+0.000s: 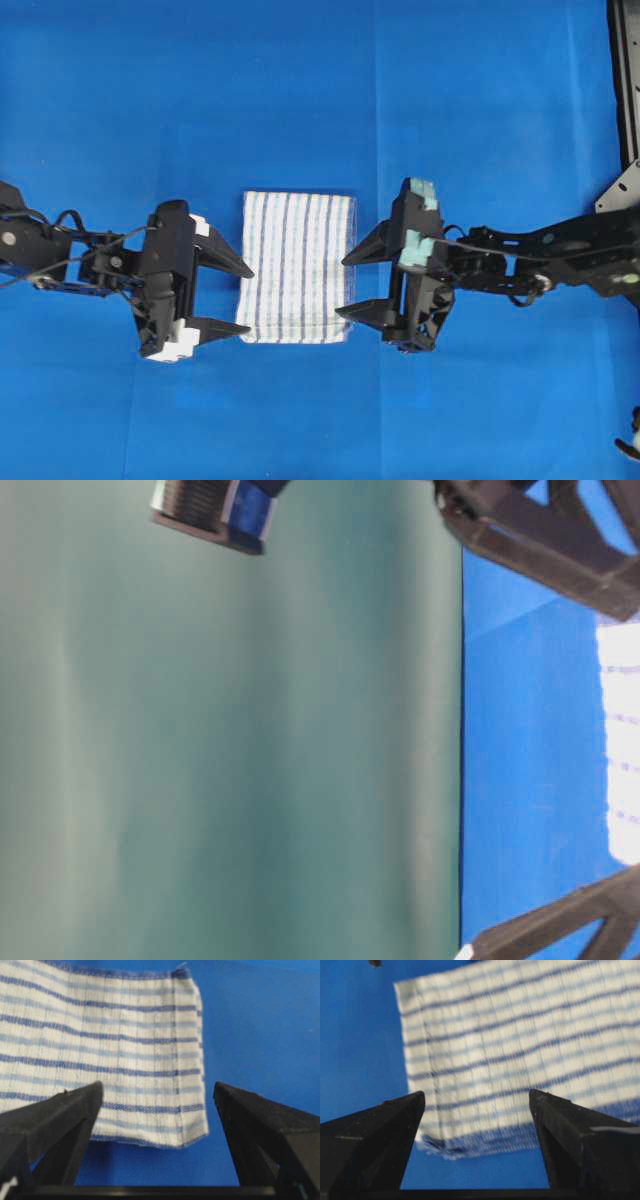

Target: Fold the blue towel.

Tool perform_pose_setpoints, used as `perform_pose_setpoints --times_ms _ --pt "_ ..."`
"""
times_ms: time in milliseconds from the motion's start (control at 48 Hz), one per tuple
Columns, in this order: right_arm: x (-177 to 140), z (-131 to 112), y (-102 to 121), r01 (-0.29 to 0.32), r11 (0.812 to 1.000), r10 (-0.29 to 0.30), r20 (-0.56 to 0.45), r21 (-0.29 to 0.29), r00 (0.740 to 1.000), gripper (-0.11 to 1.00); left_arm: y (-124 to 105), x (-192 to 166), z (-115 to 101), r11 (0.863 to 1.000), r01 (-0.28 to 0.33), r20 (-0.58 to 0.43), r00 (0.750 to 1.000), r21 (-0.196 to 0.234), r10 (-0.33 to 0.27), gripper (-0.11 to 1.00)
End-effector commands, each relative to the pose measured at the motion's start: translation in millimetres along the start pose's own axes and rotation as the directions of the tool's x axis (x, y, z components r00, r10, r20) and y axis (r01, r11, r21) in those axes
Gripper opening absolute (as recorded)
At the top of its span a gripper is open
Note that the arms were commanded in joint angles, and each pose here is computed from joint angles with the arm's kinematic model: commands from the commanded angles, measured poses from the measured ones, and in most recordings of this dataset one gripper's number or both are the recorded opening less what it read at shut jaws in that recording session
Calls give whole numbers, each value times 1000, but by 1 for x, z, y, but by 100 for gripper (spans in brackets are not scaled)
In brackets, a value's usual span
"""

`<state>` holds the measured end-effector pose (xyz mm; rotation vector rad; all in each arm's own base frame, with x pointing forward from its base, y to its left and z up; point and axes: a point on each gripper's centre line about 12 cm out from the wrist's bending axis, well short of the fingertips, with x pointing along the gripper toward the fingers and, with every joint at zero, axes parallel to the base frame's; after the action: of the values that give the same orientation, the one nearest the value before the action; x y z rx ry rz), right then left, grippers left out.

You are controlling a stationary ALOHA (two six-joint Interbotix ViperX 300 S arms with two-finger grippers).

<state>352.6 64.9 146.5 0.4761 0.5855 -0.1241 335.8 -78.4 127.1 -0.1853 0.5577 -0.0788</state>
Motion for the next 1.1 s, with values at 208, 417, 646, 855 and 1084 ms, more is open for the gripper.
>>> perform_pose_setpoints --times_ms 208,417,646,855,1084 --pt "-57 35 8 -74 991 90 148 -108 985 87 -3 -54 45 999 41 106 994 -2 -41 81" --pt "-102 38 -6 -79 980 121 228 -184 966 86 2 -93 47 997 43 183 982 61 -54 81" --pt "-145 31 -18 -88 957 173 300 -275 938 86 13 -128 36 993 22 259 965 115 -51 80" --pt "-167 8 -39 -77 943 187 324 -323 927 86 20 -158 22 979 -3 319 946 203 -63 80" --pt "-175 -19 -58 -73 941 184 319 -329 930 86 33 -174 -4 982 -25 338 940 187 -40 80"
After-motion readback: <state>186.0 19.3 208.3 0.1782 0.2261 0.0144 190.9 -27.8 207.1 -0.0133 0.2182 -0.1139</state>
